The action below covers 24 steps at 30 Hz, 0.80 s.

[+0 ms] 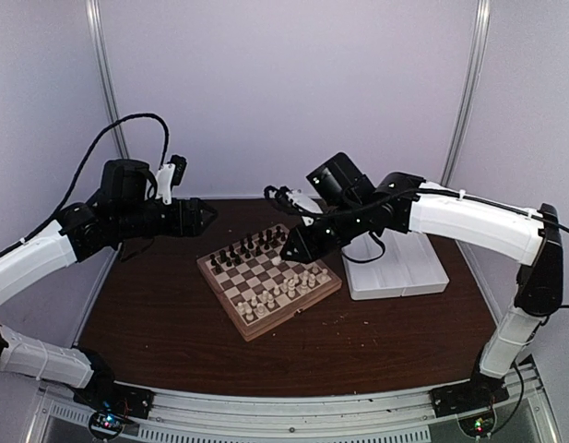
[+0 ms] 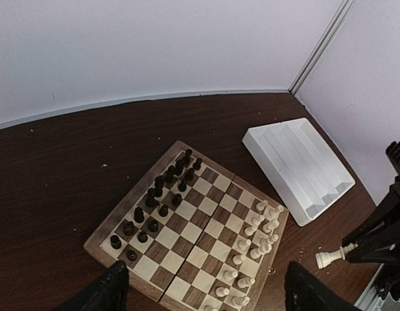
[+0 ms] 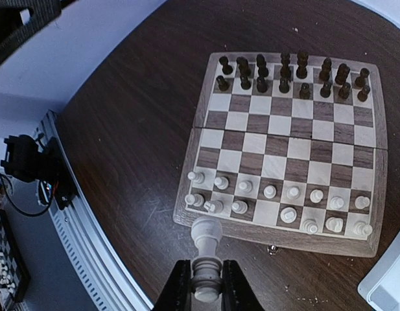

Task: Set up the chess pieces on the board
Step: Place the chess piece on the chessboard.

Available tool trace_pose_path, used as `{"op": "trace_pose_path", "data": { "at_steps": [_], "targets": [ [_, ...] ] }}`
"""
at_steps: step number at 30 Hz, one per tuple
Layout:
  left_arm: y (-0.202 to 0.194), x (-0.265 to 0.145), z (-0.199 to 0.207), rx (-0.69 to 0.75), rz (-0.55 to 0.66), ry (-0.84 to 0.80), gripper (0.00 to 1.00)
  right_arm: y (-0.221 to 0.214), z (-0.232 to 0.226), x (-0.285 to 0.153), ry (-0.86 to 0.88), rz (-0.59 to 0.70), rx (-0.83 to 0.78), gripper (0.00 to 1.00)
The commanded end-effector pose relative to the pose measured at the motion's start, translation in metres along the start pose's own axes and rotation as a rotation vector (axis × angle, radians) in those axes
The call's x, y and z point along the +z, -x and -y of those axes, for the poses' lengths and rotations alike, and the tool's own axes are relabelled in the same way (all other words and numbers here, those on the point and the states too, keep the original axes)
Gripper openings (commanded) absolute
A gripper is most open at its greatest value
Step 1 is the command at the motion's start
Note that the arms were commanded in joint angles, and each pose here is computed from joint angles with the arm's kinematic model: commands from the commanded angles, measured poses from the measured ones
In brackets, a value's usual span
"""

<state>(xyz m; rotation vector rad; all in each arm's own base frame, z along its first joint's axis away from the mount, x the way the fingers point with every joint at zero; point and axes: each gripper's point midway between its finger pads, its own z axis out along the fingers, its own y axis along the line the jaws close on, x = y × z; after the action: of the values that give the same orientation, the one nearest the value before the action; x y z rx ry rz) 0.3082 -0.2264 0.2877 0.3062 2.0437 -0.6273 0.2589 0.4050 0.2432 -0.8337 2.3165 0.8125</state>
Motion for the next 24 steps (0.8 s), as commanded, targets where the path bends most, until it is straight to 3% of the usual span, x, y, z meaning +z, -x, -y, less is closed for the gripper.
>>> {"op": "trace_pose_path", "data": {
  "at_steps": [1,24],
  "targets": [
    [0.012,-0.01,-0.009,0.07,0.033,0.059,0.83,-0.032,0.008,0.006,-0.099,-0.175,-0.07,0.0],
    [-0.013,-0.004,-0.041,0.194,-0.019,0.207,0.89,-0.051,0.017,0.071,-0.191,-0.352,-0.123,0.0]
  ]
}}
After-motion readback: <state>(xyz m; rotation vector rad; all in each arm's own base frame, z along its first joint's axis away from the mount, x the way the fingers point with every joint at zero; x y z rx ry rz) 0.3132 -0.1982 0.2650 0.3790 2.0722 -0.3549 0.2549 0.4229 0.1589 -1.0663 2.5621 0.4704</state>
